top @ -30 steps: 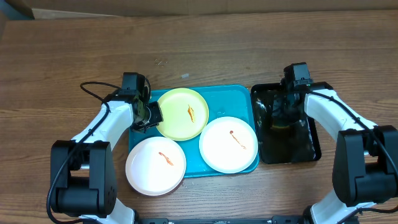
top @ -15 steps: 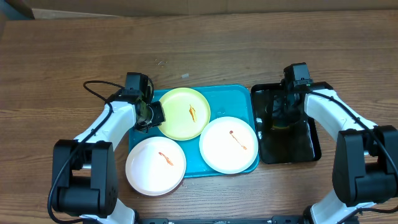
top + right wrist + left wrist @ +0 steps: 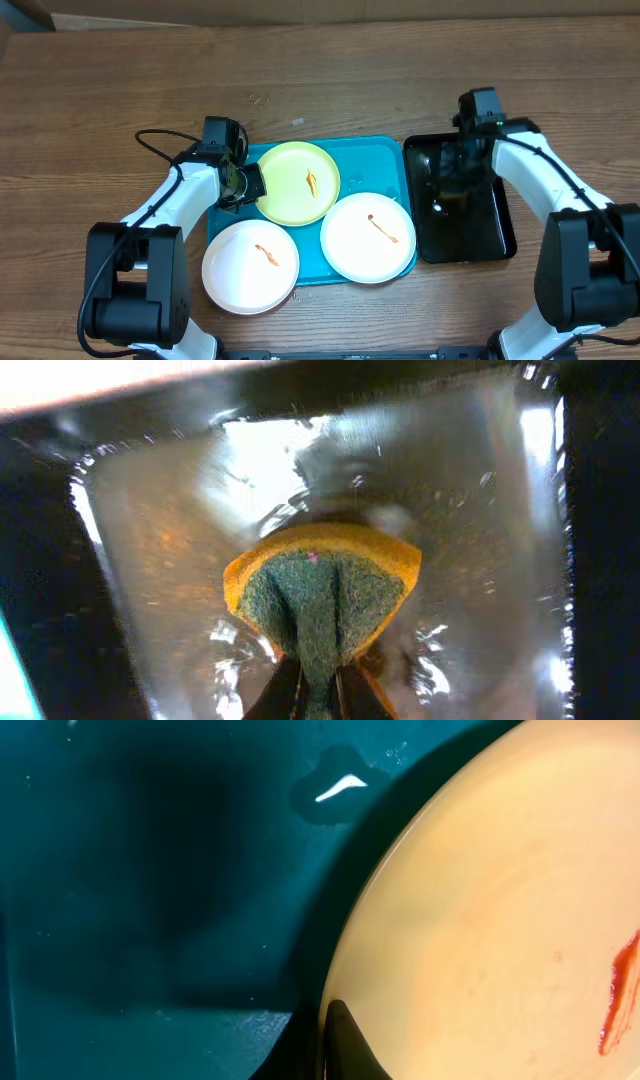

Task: Clean dirty plates on tray and stack at the side
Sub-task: 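Grasp the green sponge with the right gripper and lift it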

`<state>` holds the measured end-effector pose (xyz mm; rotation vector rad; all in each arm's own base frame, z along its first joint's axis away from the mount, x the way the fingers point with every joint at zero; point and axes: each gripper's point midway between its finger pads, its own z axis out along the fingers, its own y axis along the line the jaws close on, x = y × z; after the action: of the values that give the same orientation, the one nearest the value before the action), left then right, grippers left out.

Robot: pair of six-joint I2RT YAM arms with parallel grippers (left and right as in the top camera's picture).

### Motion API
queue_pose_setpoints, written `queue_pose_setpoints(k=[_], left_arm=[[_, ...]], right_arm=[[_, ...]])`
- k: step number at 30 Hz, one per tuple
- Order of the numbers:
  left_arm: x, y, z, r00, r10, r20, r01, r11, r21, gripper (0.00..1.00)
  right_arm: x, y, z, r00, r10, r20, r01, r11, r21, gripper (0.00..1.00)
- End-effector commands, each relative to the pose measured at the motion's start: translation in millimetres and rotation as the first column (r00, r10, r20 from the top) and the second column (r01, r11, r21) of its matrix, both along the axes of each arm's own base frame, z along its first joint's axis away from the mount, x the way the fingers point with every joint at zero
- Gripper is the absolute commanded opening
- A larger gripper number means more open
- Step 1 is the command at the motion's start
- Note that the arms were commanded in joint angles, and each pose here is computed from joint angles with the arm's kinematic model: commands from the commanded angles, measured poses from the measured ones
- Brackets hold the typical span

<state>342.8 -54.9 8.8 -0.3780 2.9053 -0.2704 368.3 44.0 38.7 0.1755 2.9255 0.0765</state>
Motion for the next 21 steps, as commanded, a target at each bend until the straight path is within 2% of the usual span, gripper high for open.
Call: queue_pose_setpoints(k=[1, 7, 10, 12, 14, 17, 21], left_arm=[[2.0, 16.4, -3.6, 1.000, 0.020, 0.007, -0.020, 0.993, 0.113, 0.04], [8.8, 21.7, 2.1, 0.999, 0.027, 0.032, -0.031, 0.989, 0.144, 0.04], [9.4, 21.7, 2.9, 0.999, 0.027, 0.034, -0.031, 0.989, 0.144, 0.04], [9.3, 21.7, 2.9, 0.999, 0.026, 0.034, -0.031, 0.989, 0.144, 0.04], [9.3, 21.7, 2.9, 0.999, 0.017, 0.034, -0.022, 0.989, 0.146, 0.04], [10.8, 21.5, 4.1, 0.999, 0.016, 0.039, -0.021, 0.989, 0.146, 0.04], [13.2, 21.3, 6.6, 0.999, 0.015, 0.044, -0.022, 0.989, 0.146, 0.04]], right_arm=[[13.6, 0.9, 14.8, 0.999, 0.013, 0.036, -0.013, 1.000, -0.005, 0.04], [2.4, -4.9, 13.0, 1.000, -0.015, -0.008, 0.014, 0.998, -0.053, 0.04], [-0.3, 0.2, 12.5, 0.999, -0.034, -0.021, 0.033, 0.999, -0.021, 0.04], [-4.6, -7.2, 12.3, 0.999, -0.021, -0.036, 0.019, 0.997, -0.072, 0.04], [-6.2, -14.6, 13.9, 0.996, -0.083, -0.038, 0.078, 0.991, -0.105, 0.04], [1.0, 1.8, 23.5, 0.998, -0.050, -0.029, 0.049, 0.999, -0.021, 0.04], [8.3, 3.9, 48.5, 0.999, -0.028, -0.019, 0.028, 0.999, -0.024, 0.04]])
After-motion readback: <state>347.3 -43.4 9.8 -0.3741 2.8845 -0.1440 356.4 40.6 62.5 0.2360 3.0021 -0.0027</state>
